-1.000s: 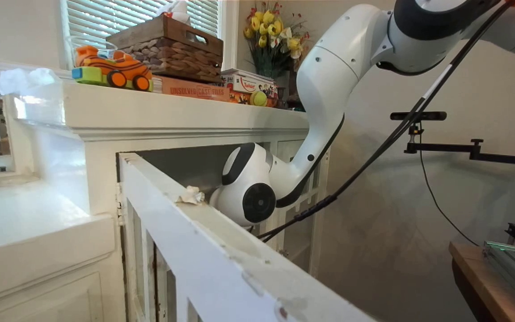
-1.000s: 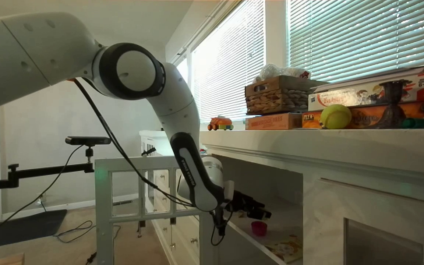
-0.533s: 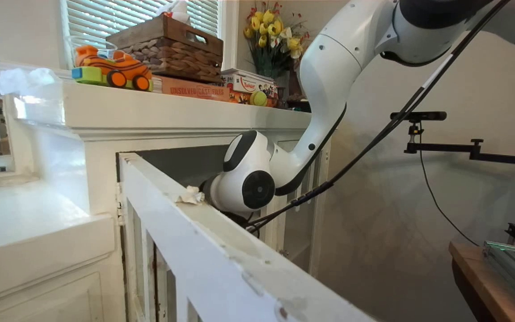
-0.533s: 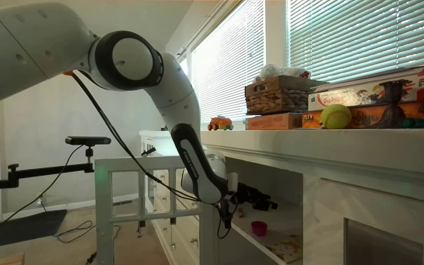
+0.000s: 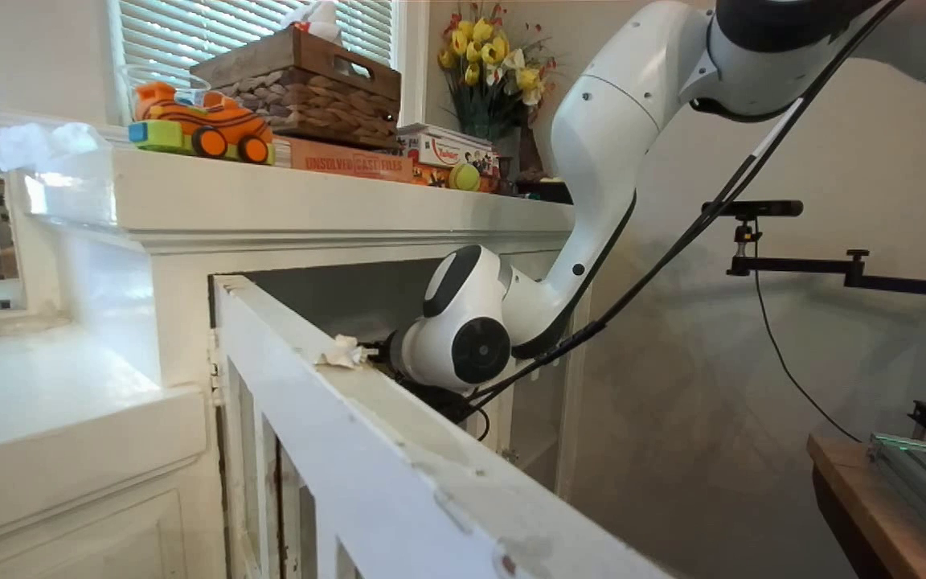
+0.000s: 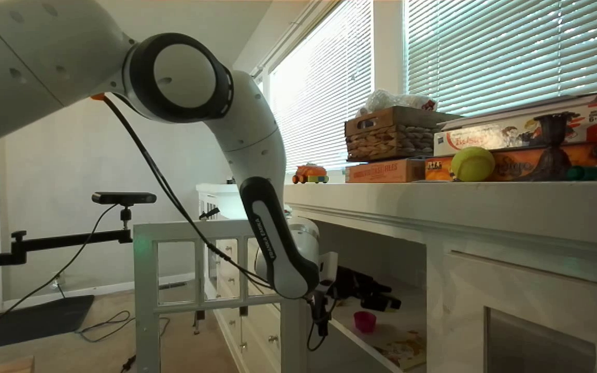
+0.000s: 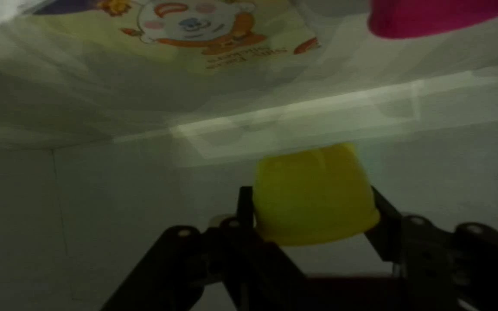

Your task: Place the stacked bowls in the cabinet then unstack them.

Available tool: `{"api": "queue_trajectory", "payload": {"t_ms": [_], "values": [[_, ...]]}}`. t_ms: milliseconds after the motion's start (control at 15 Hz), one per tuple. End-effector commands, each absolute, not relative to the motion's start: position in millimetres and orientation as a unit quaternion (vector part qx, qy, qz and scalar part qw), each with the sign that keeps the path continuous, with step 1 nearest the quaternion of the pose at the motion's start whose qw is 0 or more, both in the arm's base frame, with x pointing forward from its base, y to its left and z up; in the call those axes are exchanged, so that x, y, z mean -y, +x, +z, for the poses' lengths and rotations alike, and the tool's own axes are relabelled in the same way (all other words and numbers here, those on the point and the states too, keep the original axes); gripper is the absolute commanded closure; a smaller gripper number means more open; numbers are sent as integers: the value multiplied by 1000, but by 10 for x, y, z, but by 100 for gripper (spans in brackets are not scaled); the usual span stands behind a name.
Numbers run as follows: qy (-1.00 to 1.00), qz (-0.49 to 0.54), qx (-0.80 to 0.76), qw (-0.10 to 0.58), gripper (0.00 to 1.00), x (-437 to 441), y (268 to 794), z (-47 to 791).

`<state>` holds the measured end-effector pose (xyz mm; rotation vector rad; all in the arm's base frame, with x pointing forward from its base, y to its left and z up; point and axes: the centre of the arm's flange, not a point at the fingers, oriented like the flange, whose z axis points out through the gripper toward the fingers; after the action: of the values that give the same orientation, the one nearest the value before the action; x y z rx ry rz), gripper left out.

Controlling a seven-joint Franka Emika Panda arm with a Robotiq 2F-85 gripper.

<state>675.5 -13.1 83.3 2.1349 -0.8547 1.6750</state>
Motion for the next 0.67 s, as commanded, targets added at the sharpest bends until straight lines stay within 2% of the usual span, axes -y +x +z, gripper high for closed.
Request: {"api": "queue_trajectory", "payload": {"t_ms": [0, 600], "values": [[731, 583, 321, 150, 63, 264, 6466, 784], [728, 574, 336, 166, 63, 403, 6420, 562]]}}
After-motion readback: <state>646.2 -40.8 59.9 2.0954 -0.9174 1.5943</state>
